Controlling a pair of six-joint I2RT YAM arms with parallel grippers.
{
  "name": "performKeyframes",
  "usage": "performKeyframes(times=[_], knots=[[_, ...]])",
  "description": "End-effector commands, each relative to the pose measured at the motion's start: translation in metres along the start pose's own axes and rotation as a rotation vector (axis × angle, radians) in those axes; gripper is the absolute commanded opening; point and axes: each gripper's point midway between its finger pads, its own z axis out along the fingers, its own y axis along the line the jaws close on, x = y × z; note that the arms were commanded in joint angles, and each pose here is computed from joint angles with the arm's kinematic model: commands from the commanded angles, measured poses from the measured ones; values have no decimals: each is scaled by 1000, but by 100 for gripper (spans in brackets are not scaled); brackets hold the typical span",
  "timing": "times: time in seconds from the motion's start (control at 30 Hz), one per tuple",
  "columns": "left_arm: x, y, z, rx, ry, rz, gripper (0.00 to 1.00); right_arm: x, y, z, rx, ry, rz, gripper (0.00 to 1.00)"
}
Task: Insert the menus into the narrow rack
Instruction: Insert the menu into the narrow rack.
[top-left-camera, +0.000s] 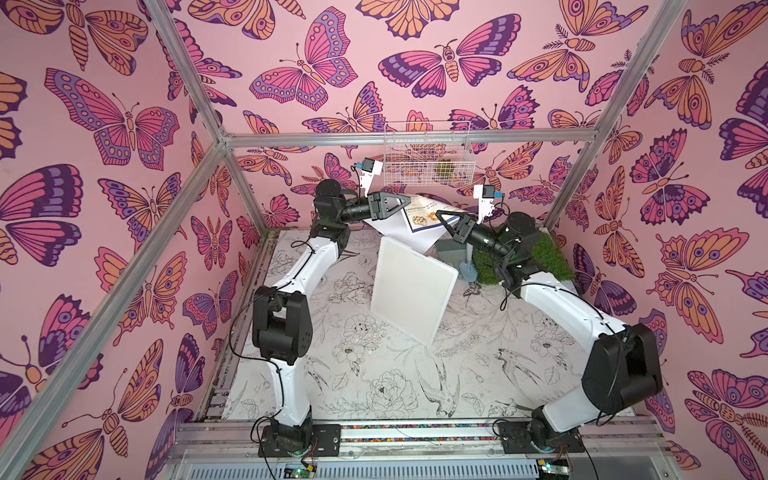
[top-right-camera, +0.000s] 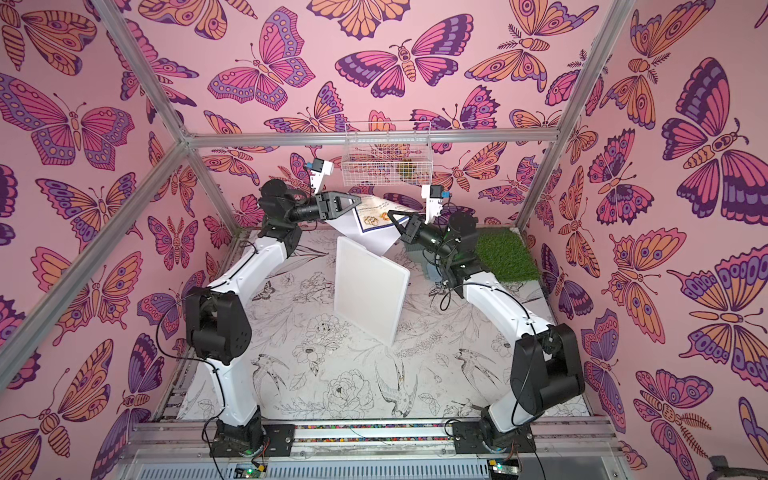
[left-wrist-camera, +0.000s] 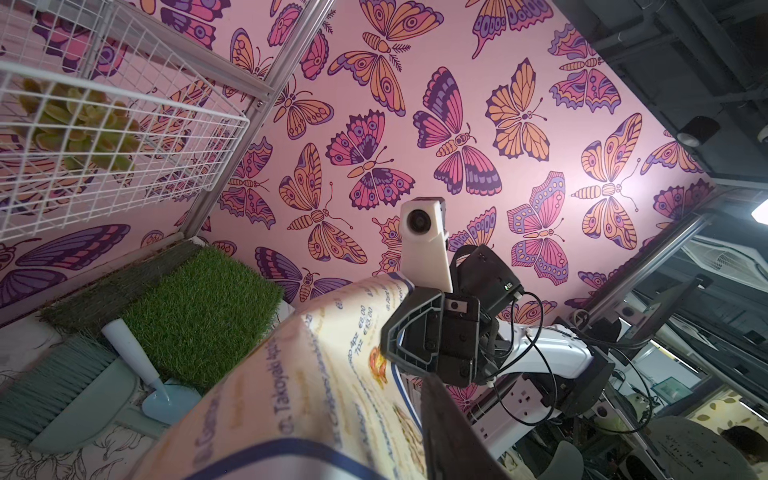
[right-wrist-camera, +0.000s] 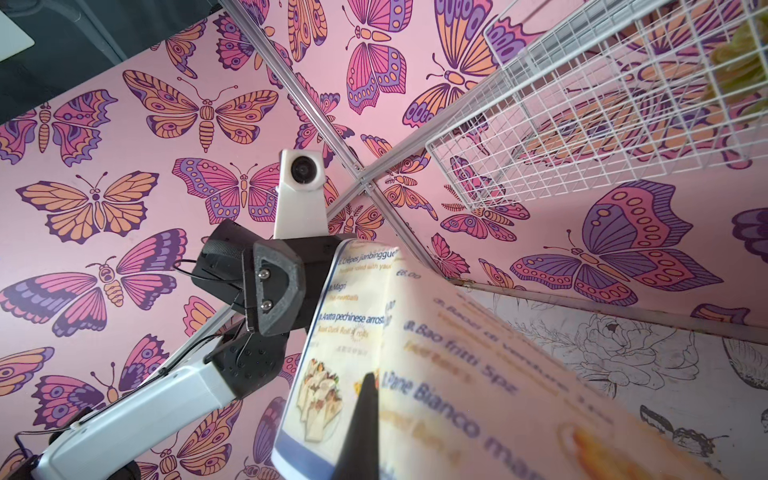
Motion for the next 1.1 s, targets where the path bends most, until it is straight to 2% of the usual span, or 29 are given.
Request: performKeyframes(times=[0.0, 0.3, 0.7, 1.07], knots=[[1, 12, -2, -4, 0, -11, 41, -12, 21, -10, -33, -27, -71, 0], [9, 17, -2, 0, 9, -35, 34, -14, 31, -12, -56, -23, -118, 0], [12, 18, -2, 28, 2, -32, 31, 5, 20, -14, -38, 32, -193, 0], [14, 22, -3, 16, 3, -37, 27, 8, 22, -15, -44, 28, -165, 0]])
